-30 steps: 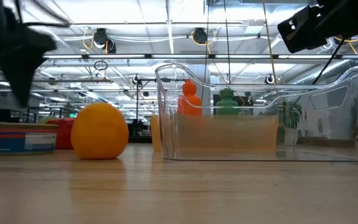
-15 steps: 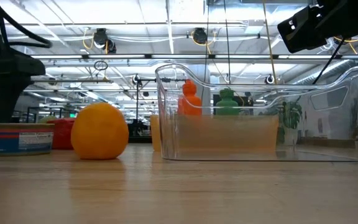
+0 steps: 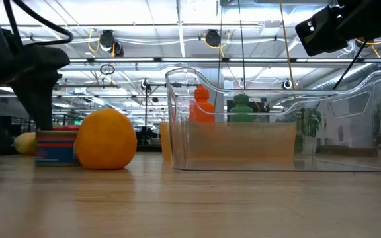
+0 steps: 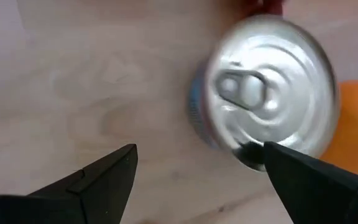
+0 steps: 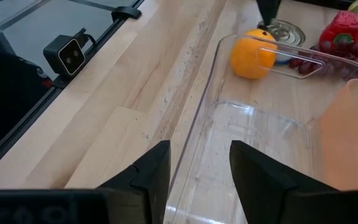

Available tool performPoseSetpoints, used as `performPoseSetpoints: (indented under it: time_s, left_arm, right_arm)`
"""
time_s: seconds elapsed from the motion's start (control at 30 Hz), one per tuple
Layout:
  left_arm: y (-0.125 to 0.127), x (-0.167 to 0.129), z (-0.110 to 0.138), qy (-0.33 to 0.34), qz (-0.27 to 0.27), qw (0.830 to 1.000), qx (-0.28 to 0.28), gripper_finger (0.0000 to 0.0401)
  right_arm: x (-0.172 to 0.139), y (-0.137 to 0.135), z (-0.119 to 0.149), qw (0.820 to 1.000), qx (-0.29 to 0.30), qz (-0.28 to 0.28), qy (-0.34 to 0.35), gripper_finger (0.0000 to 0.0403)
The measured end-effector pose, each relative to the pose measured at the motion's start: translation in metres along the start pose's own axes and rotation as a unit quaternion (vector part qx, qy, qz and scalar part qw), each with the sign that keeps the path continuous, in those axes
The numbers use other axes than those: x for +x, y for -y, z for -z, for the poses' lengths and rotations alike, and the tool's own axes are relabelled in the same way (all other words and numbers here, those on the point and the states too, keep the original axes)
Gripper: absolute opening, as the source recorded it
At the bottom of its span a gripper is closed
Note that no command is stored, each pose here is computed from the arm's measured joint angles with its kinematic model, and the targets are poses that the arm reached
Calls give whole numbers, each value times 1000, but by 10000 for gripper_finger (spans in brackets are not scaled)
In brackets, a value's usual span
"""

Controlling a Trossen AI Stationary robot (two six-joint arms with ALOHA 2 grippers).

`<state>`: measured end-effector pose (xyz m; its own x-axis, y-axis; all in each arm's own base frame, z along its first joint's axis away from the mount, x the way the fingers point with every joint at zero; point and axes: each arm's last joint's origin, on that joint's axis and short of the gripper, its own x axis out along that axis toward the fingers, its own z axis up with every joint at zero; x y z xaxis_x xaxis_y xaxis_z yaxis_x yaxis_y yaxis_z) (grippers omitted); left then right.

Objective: Pick & Place Food Item
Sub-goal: Put the blue pink tuna can into the orange bin

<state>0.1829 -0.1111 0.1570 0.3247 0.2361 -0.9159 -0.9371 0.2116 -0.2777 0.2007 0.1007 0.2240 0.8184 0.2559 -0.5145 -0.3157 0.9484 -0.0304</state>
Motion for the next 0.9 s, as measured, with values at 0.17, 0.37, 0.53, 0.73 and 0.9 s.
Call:
performPoseSetpoints:
  time_s: [0.17, 0.37, 0.53, 0.73, 0.9]
  left_arm:
    - [3, 3, -9, 40, 9, 999, 9, 360]
    - [3, 6, -19, 36, -18, 999, 25, 360]
    - [-4, 8, -23, 3, -80, 997, -9, 360]
    - [-9, 6, -22, -43, -127, 990, -45, 360]
    - [-15, 3, -20, -82, -174, 980, -61, 360]
  right_arm:
    - [0, 0, 0, 1000, 0, 0, 1, 150]
    - [0, 0, 0, 1000, 0, 0, 2, 150]
    - [0, 0, 0, 1000, 0, 0, 2, 150]
    - [0, 0, 0, 1000, 1, 1, 2, 150]
    - [0, 3, 0, 1000, 4, 6, 0, 150]
